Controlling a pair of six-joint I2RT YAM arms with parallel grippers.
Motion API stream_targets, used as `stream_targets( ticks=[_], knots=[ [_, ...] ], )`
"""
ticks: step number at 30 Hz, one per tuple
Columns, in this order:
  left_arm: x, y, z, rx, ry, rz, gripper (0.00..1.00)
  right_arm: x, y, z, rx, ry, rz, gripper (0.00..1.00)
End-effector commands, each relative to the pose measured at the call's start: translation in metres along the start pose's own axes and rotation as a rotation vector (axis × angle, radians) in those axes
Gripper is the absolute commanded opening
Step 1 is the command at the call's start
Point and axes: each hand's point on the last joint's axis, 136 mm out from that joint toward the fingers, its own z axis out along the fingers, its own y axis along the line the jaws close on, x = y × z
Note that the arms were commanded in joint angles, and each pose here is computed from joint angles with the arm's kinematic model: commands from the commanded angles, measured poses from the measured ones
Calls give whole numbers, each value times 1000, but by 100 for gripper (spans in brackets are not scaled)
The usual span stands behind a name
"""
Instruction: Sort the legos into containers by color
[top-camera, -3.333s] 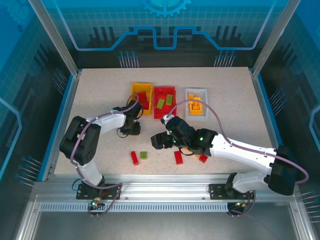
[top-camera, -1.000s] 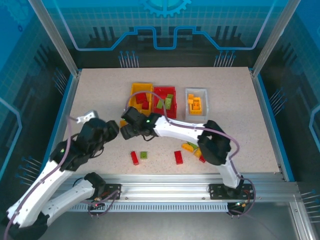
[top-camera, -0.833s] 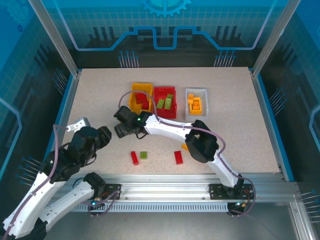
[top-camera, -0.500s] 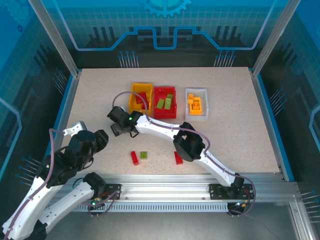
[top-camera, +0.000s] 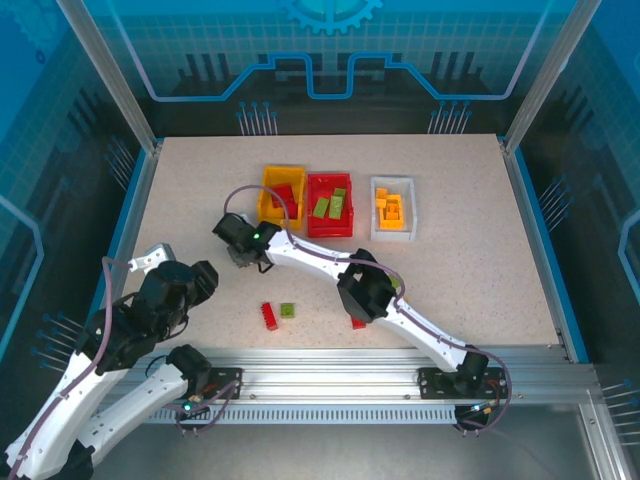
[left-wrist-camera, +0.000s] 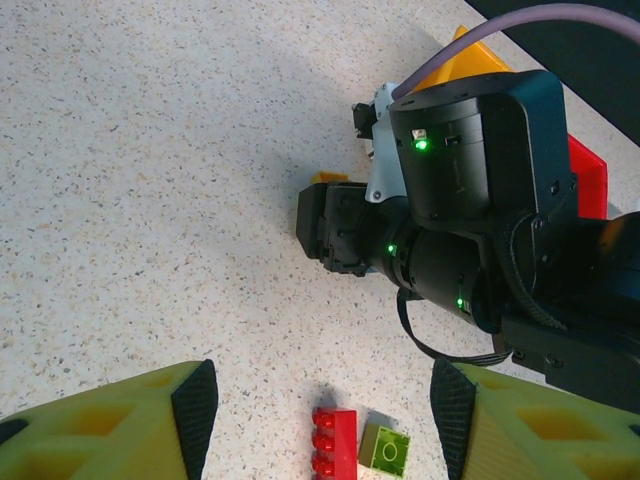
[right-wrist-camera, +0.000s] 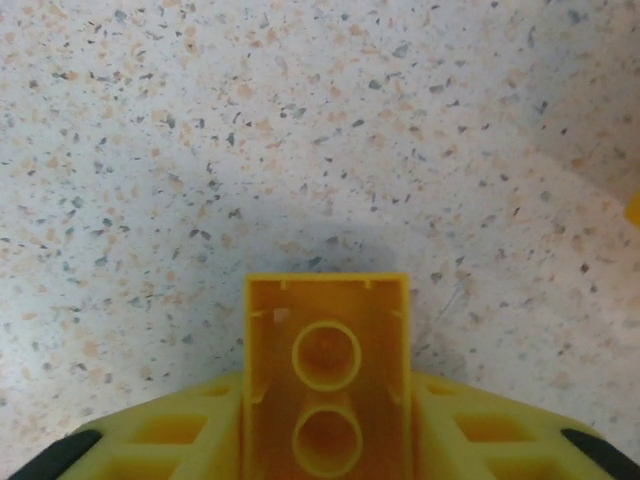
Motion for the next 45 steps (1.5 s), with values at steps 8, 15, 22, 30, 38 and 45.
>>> stream_targets(
  ticks=[8, 15, 22, 30, 38, 45],
  knots=[
    [-5, -20, -13, 89, 24, 74, 71, -43, -13, -102, -15, -178, -10, 26],
    [1, -92, -10, 264, 180, 154, 74, -33, -107, -206, 39, -288, 116, 28],
    [30, -176, 18, 411, 319, 210, 73, 50, -255, -226, 188, -188, 367, 31],
    [104, -239, 43, 435, 421, 372, 73, 82, -339, -205, 223, -62, 497, 33],
    [145, -263, 55, 442, 461, 431, 72, 58, -395, -178, 329, 38, 551, 34],
    [149, -278, 59, 430, 448, 473, 72, 46, -415, -143, 352, 115, 581, 39]
  ],
)
